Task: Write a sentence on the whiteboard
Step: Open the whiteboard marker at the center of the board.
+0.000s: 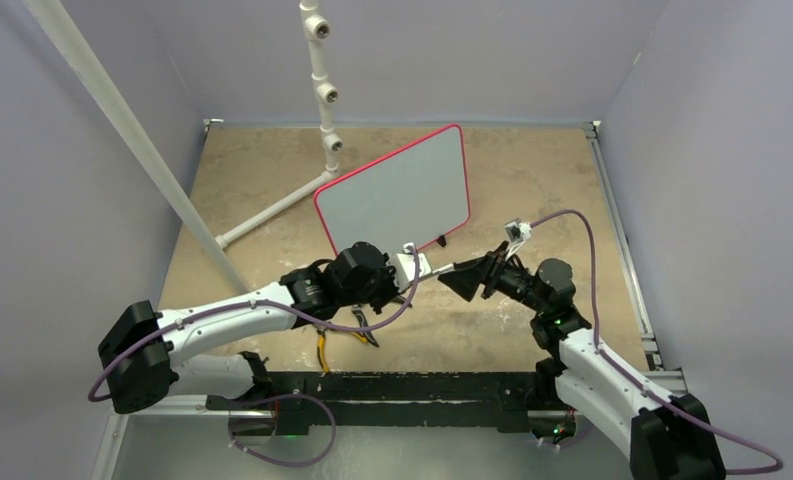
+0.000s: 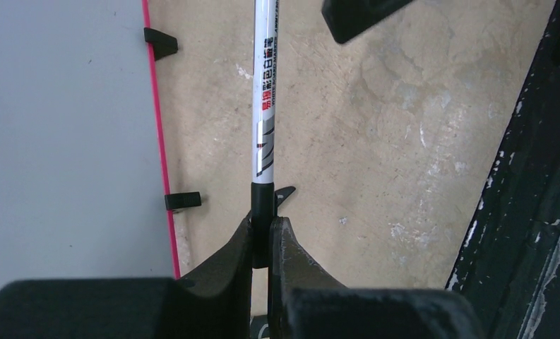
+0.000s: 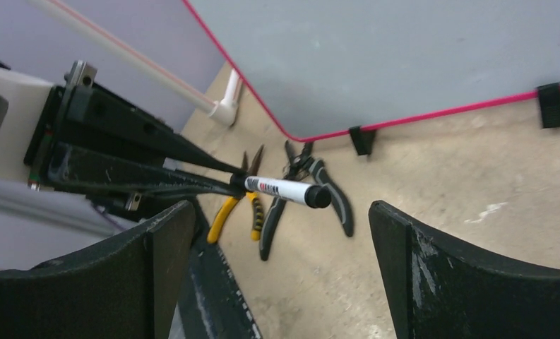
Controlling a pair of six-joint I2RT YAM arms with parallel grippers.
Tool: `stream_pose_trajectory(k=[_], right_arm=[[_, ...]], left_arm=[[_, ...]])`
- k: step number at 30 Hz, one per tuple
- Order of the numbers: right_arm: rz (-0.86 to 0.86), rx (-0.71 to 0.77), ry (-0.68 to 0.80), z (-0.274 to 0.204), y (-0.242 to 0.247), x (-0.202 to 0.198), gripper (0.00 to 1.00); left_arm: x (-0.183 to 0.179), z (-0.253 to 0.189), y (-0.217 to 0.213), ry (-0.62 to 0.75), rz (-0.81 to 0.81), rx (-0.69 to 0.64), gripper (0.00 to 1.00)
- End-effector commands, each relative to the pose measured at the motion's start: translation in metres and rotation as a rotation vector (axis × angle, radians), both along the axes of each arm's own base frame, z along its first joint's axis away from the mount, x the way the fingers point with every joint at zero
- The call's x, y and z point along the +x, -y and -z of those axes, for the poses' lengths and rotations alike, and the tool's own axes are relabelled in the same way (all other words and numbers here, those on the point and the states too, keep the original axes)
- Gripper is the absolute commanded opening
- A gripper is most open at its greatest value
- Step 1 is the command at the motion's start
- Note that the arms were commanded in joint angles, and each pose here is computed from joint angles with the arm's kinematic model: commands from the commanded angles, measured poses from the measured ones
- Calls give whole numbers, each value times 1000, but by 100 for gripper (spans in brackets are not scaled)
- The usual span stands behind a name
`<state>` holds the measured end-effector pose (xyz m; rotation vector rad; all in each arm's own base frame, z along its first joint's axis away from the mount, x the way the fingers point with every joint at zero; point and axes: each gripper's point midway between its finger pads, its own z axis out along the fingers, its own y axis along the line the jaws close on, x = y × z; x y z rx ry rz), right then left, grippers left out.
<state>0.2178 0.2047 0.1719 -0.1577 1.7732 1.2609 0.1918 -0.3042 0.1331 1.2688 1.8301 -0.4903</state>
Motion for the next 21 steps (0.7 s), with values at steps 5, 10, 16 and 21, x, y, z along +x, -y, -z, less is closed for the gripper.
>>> stream_pose_trajectory(k=[5,10,16,21], right_arm=[[-151,102,115,-39,-14,-19,88],[-167,44,113,-39,-16,-14,81],[-191,33,119,-40,-18,-15,70],[-194,13,117,-38,-20,-10,62]], left_arm=[[-13,-32,14,-23,71,-150,0],[-14,-39,13,-7,82,-167,0],[-18,-42,16,-15,102,-183,0],[-19,-42,15,-16,106,-181,0]])
